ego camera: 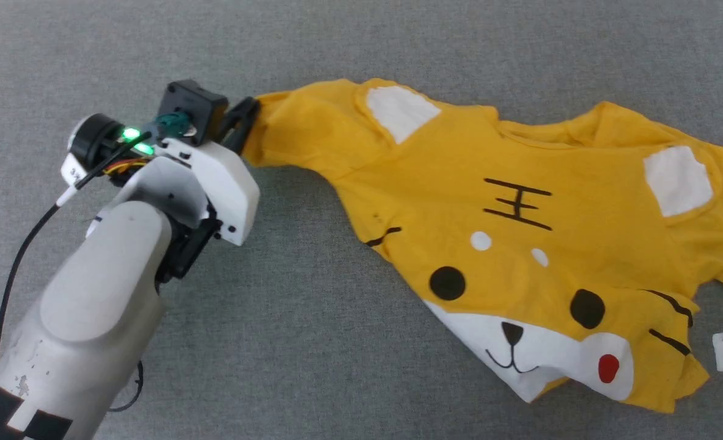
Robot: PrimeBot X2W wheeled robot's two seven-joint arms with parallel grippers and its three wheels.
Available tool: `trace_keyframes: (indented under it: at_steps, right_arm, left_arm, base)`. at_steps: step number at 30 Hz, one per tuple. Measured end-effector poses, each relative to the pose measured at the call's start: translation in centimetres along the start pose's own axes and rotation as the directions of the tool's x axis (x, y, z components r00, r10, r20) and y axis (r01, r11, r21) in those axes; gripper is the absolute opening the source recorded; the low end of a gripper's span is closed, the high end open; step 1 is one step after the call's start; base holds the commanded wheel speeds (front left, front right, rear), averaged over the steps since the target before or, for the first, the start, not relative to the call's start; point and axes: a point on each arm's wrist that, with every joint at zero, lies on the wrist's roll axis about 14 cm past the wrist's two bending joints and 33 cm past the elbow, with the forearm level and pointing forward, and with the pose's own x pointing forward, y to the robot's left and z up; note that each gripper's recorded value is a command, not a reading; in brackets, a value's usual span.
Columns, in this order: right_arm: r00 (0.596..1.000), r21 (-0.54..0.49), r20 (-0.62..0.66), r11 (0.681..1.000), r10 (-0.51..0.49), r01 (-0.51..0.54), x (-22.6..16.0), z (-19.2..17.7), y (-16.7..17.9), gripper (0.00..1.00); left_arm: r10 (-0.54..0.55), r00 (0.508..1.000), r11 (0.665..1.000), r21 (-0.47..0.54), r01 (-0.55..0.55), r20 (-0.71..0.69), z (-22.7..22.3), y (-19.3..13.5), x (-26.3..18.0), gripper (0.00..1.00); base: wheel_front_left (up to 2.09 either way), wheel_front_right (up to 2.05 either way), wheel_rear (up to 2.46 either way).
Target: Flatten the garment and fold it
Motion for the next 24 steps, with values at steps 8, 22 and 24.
trace_keyframes:
  at_steps: [8,22,24]
  right_arm:
    - [1.0,-0.005,-0.025,1.0,0.005,-0.005,0.3,-0.9,0.3,1.0]
    - [1.0,0.004,-0.012,1.0,0.026,-0.026,0.3,0.1,0.9,1.0]
    - [1.0,0.006,-0.004,1.0,0.031,-0.031,0.1,0.5,1.0,1.0]
  left_arm:
    - [0.154,0.988,0.988,-0.026,-0.154,-0.008,-2.3,3.3,0.4,1.0]
    - [0.101,0.916,0.995,-0.05,-0.088,0.388,8.4,-1.3,-2.5,1.0]
    - [0.012,0.926,1.0,-0.018,-0.006,0.377,8.4,-4.6,-3.4,1.0]
  base:
    - [0.0,0.0,0.0]
    - [0.0,0.0,0.0]
    - [0.0,0.0,0.0]
